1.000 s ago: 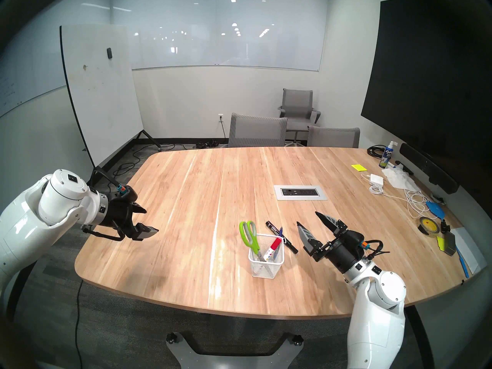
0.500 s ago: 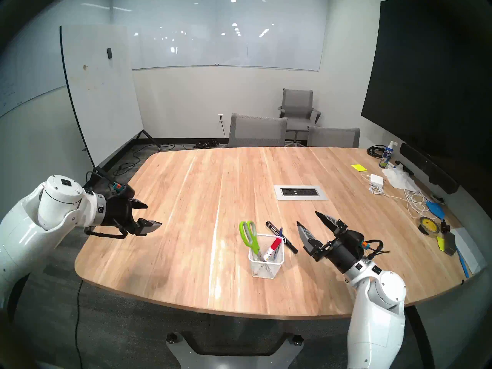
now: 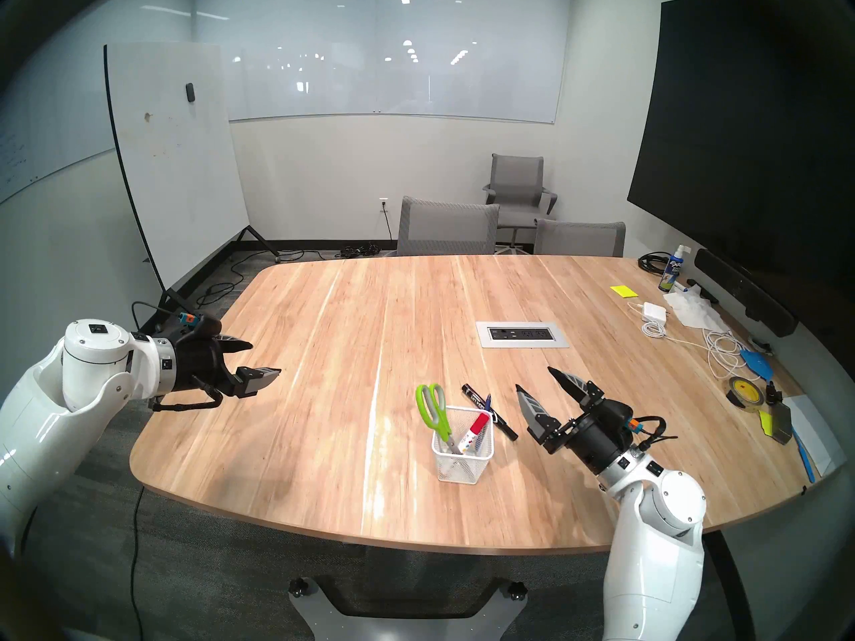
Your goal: Place the pen, the marker, and the scissors into the pen holder
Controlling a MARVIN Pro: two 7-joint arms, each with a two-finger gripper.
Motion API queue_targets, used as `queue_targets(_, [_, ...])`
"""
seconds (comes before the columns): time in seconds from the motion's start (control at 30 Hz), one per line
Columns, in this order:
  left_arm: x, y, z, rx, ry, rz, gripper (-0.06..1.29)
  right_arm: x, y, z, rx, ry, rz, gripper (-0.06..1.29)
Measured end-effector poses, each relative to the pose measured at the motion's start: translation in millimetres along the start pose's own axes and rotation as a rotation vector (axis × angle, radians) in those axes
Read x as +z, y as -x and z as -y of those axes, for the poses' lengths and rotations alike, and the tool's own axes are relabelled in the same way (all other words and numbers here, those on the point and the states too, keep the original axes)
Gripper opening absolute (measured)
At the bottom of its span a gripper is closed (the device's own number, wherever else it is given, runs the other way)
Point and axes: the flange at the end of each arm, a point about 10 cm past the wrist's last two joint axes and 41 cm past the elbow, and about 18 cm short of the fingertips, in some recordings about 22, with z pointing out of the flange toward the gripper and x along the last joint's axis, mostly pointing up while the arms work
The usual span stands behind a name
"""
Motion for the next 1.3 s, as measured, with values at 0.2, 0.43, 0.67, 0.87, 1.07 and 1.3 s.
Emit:
queue_targets(0.2, [-7.7,2.5,1.2,-0.055,-0.048,-0.091,1.26,0.1,-0.3,0,0.0,0.0,-0.001,1.24])
queue_targets(0.43, [-19.8,6.9,1.1,-0.121,-0.11,-0.201,1.26,0.2,-0.6,0,-0.001,0.0,-0.003,1.24])
queue_targets(0.67, [-32.5,16.5,-0.8,-0.197,-0.174,-0.315,1.26,0.3,-0.9,0,0.0,0.0,-0.006,1.24])
queue_targets(0.87, [-44.8,27.9,-4.1,-0.262,-0.244,-0.408,1.26,0.4,-1.5,1,0.0,0.002,-0.009,1.24])
queue_targets(1.07, [-55.2,40.5,-12.2,-0.297,-0.315,-0.483,1.26,0.7,-3.0,2,-0.001,0.005,-0.015,1.24])
queue_targets(1.3, [-60.3,53.6,-21.5,-0.287,-0.387,-0.559,1.26,1.0,-4.5,3,-0.002,0.01,-0.018,1.24])
